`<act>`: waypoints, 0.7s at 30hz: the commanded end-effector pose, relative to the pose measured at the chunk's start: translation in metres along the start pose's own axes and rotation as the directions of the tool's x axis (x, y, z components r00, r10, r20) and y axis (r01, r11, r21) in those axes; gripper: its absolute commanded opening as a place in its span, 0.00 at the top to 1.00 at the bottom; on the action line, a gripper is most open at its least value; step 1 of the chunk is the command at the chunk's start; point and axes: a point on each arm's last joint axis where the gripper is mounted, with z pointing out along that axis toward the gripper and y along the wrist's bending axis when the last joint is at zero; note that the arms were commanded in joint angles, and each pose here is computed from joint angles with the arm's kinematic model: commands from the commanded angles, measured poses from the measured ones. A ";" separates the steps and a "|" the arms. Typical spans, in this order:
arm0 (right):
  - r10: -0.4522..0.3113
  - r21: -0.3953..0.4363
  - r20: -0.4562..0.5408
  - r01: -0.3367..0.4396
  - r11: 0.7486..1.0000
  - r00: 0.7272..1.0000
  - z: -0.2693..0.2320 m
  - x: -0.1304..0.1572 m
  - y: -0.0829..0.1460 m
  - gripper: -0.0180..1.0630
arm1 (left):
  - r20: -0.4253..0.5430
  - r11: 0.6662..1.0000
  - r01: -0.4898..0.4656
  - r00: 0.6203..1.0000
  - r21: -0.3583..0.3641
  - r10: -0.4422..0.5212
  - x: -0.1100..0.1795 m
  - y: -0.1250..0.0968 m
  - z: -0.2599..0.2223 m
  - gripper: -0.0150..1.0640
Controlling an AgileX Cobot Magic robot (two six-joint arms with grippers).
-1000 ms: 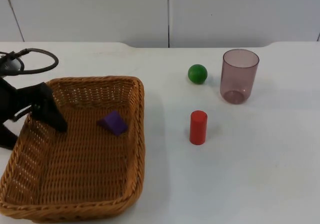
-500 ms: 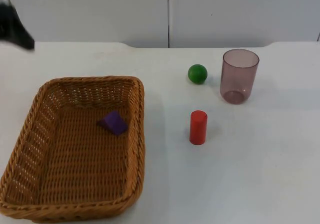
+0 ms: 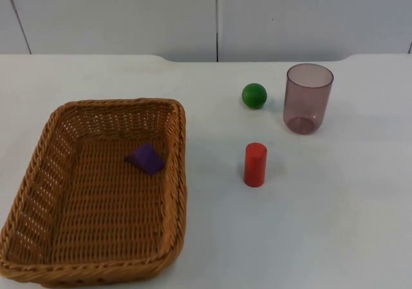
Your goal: Pick up the basket with the left hand and place the triangular block into the basket with the right hand.
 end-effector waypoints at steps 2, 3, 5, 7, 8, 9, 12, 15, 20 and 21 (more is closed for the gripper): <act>-0.018 0.019 0.076 0.017 1.000 0.997 -0.021 0.010 0.000 0.26 | 0.012 1.000 -0.026 1.000 0.002 0.026 0.019 -0.011 -0.018 0.01; -0.018 0.020 0.082 0.017 1.000 0.996 -0.026 0.015 0.001 0.26 | 0.028 1.000 -0.029 0.999 -0.006 0.029 0.026 -0.014 -0.024 0.01; -0.019 0.021 0.087 0.017 1.000 0.996 -0.032 0.020 0.001 0.26 | 0.037 1.000 -0.029 0.999 -0.013 0.029 0.035 -0.016 -0.029 0.01; -0.017 0.020 0.093 0.015 1.000 0.996 -0.041 0.030 0.003 0.26 | 0.059 0.999 -0.029 0.998 -0.025 0.030 0.052 -0.021 -0.037 0.01; -0.015 0.020 0.098 0.014 1.000 0.995 -0.046 0.034 0.003 0.26 | 0.065 0.999 -0.032 0.997 -0.026 0.033 0.060 -0.023 -0.042 0.01; -0.013 0.019 0.099 0.012 1.000 0.995 -0.049 0.036 0.004 0.26 | 0.077 0.999 -0.037 0.996 -0.027 0.039 0.068 -0.027 -0.047 0.01; -0.005 0.018 0.107 0.003 1.000 0.994 -0.056 0.045 0.005 0.26 | 0.098 0.998 -0.047 0.994 -0.030 0.050 0.076 -0.031 -0.054 0.01; 0.018 0.017 0.123 -0.020 1.000 0.992 -0.066 0.055 0.006 0.26 | 0.160 0.997 -0.068 0.984 -0.032 0.073 0.094 -0.041 -0.070 0.01; 0.036 0.013 0.116 -0.038 0.999 0.993 -0.081 0.070 0.008 0.26 | 0.214 0.992 -0.128 0.969 0.016 0.122 0.108 -0.054 -0.083 0.01; 0.040 0.012 0.115 -0.042 0.999 0.993 -0.085 0.073 0.009 0.26 | 0.219 0.988 -0.153 0.965 0.033 0.142 0.110 -0.058 -0.085 0.01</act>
